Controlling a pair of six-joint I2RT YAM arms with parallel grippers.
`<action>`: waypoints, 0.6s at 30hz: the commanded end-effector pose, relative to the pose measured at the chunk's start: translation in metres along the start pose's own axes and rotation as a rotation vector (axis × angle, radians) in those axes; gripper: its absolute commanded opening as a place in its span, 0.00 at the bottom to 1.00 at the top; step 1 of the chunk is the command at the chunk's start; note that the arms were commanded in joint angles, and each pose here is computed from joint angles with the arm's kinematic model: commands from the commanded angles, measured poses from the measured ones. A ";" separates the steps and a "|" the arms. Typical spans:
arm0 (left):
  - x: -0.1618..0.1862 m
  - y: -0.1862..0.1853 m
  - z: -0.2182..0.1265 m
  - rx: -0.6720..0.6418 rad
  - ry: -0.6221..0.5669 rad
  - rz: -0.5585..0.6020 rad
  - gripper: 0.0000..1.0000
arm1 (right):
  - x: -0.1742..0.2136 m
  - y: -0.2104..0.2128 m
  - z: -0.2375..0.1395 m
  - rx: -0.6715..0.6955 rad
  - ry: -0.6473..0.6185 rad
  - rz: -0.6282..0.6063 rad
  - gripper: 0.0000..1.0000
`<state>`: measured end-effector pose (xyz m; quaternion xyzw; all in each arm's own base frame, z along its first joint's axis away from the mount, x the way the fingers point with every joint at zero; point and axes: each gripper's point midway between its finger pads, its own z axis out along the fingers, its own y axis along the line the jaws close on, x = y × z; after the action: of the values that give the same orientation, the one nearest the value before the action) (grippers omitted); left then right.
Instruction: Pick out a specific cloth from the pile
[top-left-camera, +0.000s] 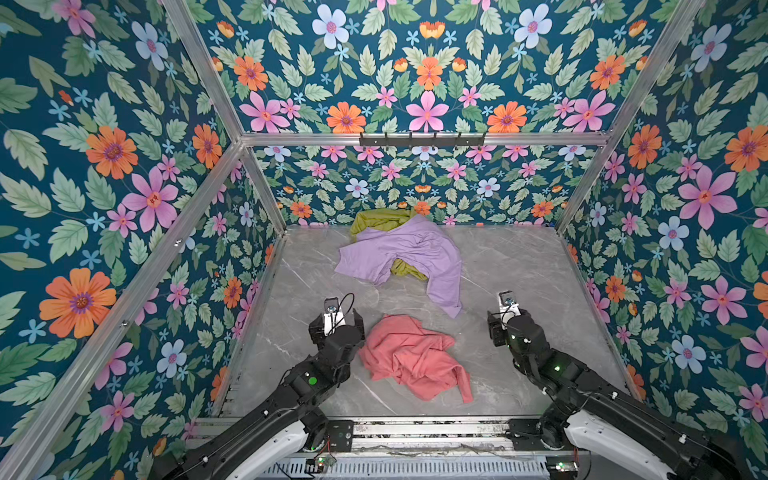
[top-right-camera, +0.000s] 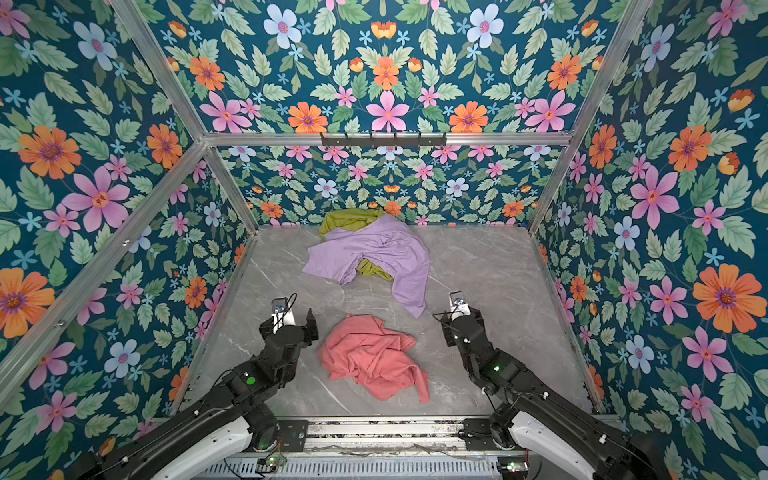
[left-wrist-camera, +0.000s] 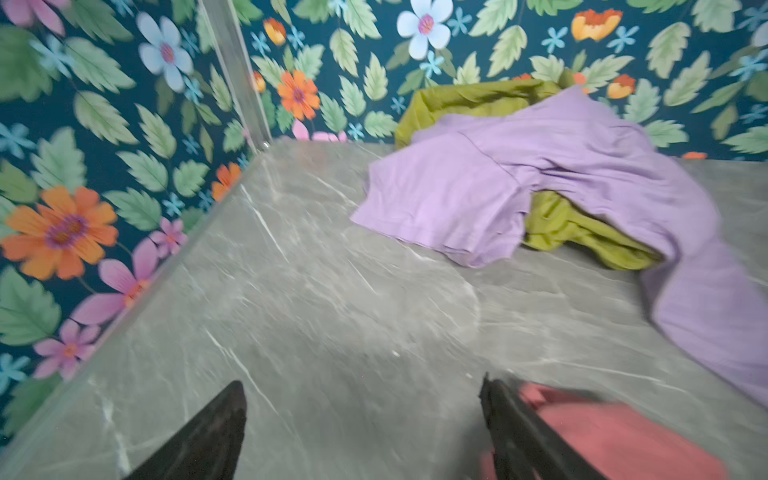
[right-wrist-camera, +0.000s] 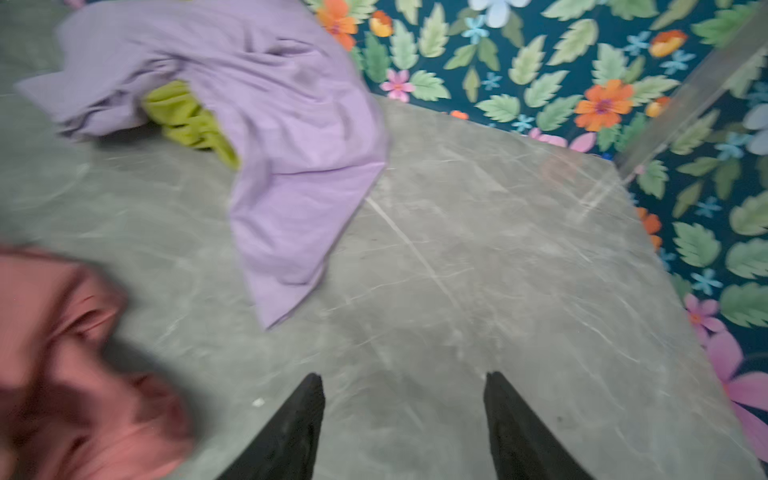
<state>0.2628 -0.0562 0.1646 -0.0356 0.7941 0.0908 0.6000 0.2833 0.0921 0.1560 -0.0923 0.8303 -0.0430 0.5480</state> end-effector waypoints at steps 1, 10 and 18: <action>-0.036 0.021 0.016 -0.071 -0.179 0.025 0.89 | -0.019 -0.022 0.010 0.085 -0.150 -0.026 0.68; 0.012 0.075 0.091 -0.294 -0.027 0.023 0.85 | 0.013 -0.077 0.032 0.164 -0.198 0.100 0.69; 0.004 0.055 0.134 -0.170 -0.074 0.004 0.80 | 0.015 -0.080 0.054 0.178 -0.204 0.092 0.69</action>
<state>0.3613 0.0332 0.1071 -0.0886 0.7901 0.2007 0.5724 0.3225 0.0088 0.1074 -0.0148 0.8028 -0.0931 0.5888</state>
